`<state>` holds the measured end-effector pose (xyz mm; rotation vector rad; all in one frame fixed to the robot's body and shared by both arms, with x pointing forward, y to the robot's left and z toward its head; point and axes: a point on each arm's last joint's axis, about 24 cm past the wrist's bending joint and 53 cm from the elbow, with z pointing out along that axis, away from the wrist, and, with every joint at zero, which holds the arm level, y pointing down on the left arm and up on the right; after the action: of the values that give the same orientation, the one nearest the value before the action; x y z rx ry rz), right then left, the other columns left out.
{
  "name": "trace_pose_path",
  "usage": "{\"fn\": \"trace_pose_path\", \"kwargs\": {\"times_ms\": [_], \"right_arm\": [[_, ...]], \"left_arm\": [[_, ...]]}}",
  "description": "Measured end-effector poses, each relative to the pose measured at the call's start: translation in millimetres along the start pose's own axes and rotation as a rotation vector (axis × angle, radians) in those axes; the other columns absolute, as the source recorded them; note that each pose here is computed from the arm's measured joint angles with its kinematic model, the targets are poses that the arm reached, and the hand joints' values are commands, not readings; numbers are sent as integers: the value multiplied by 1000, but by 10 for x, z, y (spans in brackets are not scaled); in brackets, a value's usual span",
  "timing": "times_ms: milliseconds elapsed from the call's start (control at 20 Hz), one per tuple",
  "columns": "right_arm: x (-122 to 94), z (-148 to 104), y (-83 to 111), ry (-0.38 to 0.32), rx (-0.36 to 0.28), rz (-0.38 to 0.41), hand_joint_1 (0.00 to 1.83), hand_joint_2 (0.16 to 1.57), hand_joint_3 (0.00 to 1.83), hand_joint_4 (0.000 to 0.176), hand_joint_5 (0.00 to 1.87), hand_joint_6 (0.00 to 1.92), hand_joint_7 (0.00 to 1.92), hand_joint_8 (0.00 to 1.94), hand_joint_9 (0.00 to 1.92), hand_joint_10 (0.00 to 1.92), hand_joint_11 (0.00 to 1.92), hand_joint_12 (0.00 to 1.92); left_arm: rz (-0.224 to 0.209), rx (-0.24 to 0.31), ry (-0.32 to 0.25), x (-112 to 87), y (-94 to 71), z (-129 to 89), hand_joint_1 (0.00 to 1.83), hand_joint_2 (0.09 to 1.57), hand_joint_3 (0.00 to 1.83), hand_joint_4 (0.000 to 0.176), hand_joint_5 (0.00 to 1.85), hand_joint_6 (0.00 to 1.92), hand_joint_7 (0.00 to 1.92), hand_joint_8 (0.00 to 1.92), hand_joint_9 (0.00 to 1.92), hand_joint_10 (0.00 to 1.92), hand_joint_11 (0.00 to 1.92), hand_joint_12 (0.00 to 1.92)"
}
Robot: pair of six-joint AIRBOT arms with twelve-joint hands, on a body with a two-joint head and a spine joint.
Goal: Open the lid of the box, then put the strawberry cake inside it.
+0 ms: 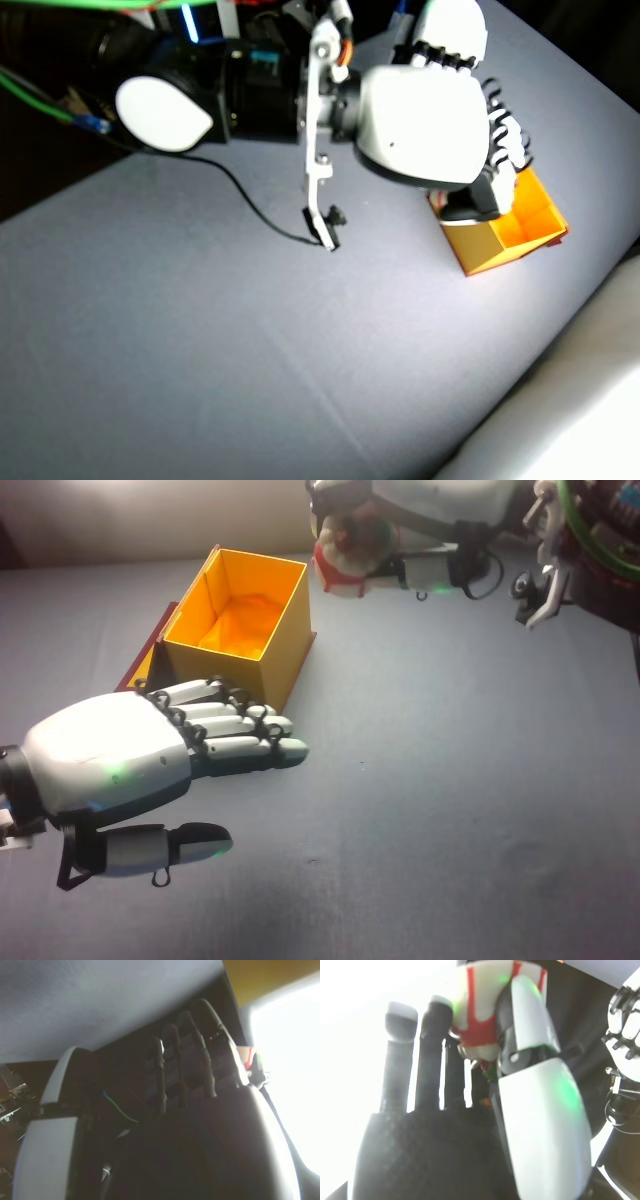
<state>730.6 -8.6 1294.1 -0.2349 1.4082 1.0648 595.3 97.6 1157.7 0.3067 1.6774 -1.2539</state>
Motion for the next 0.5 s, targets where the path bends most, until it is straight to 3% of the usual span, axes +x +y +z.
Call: {"fn": "trace_pose_path", "kwargs": {"times_ms": [50,100,150,250,300,350,400,500], "right_arm": [[-29,45,31,-6,-4,2,1184,1188,0,0,835,1134,1126,1844,1280,1866,1366,1897],[-46,71,66,-12,-12,4,1153,1173,0,0,871,1124,1327,1922,1535,1910,1640,1916],[-81,101,102,-19,-20,2,1139,1186,0,0,840,1177,1031,1937,1248,1919,1381,1920],[-68,202,187,-18,-34,-3,1205,1204,0,0,792,1236,862,1389,1075,1704,1087,1884],[-50,248,198,-15,-34,-3,1218,1226,1,0,733,1113,842,1484,977,1634,967,1859],[-15,310,208,-7,-30,0,1208,1236,3,0,727,1284,778,1432,917,1747,965,1909],[10,348,209,0,-26,0,1211,1241,0,0,730,1128,792,1527,773,1546,763,1840],[91,409,232,18,-23,3,1218,1227,0,0,750,1108,822,1484,755,1384,724,1753]], "left_arm": [[0,12,3,3,-30,4,710,1344,0,1,307,15,258,8,233,26,0,1124],[-2,15,5,4,-38,14,680,1354,2,1,303,12,254,5,237,27,0,1109],[6,22,13,13,-45,29,679,1350,0,0,309,13,276,10,270,40,0,1151],[-5,29,16,18,-40,86,670,1356,2,0,297,5,273,5,266,34,0,1073],[-5,31,21,32,-47,96,683,1351,0,1,300,5,274,3,261,27,0,1023],[-2,41,26,50,-71,107,704,1346,0,0,306,7,283,5,263,26,0,1028],[-1,44,33,72,-81,115,709,1352,1,0,303,5,285,6,258,23,0,1028],[-6,44,40,83,-71,131,734,1343,0,0,323,9,304,7,267,21,0,1027]]}}
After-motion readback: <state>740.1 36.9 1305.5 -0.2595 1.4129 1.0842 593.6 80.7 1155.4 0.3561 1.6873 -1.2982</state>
